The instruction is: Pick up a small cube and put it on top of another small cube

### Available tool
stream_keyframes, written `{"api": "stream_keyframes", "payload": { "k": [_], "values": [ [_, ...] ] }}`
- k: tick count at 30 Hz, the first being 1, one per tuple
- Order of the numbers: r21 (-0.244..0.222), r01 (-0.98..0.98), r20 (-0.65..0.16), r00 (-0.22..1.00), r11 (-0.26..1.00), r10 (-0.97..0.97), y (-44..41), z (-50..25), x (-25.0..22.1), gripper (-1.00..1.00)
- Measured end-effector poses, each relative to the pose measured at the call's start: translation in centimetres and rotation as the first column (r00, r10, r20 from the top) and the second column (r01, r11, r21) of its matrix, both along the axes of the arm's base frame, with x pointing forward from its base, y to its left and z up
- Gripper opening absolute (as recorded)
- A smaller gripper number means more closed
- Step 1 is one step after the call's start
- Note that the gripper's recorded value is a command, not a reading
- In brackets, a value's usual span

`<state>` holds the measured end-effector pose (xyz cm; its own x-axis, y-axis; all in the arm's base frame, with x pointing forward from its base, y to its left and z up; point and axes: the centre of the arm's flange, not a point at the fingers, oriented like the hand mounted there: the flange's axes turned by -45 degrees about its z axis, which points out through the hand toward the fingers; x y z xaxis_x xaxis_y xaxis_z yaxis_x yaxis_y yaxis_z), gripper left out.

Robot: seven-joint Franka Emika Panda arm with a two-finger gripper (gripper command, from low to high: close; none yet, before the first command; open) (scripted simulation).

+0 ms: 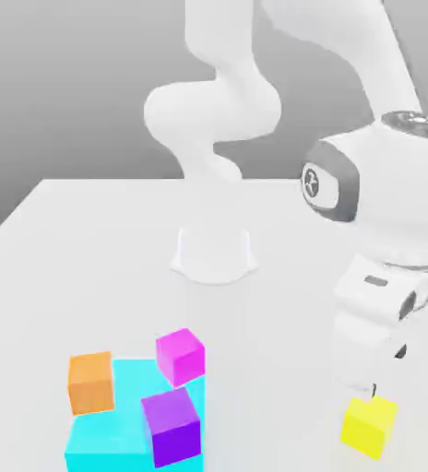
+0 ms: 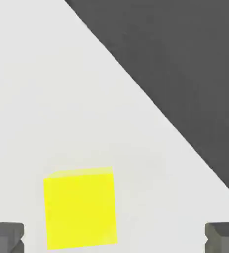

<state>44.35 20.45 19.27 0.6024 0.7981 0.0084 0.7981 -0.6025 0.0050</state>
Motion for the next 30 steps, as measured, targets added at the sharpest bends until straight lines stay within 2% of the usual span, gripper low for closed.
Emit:
{"api": "stream_keyframes", "payload": {
  "k": [3, 4, 11, 16, 23, 30],
  "values": [
    [-0.003, -0.010, -0.008, 1.000, 1.000, 0.010, 0.1, -4.0, -0.2, 0.00],
    [-0.003, -0.011, -0.009, 1.000, 1.000, 0.011, 0.1, -5.2, -0.3, -1.00],
    [-0.004, -0.011, -0.010, 1.000, 1.000, 0.011, 0.1, -5.5, -0.3, -1.00],
    [-0.006, -0.008, -0.009, 1.000, 1.000, 0.008, -0.2, 0.1, -0.3, -1.00],
    [-0.041, 0.136, 0.010, 0.991, 0.990, -0.135, -12.7, 7.4, 0.7, -1.00],
    [-0.018, 0.234, -0.003, 0.972, 0.972, -0.234, -22.4, 12.8, -2.9, -1.00]
  ]
}}
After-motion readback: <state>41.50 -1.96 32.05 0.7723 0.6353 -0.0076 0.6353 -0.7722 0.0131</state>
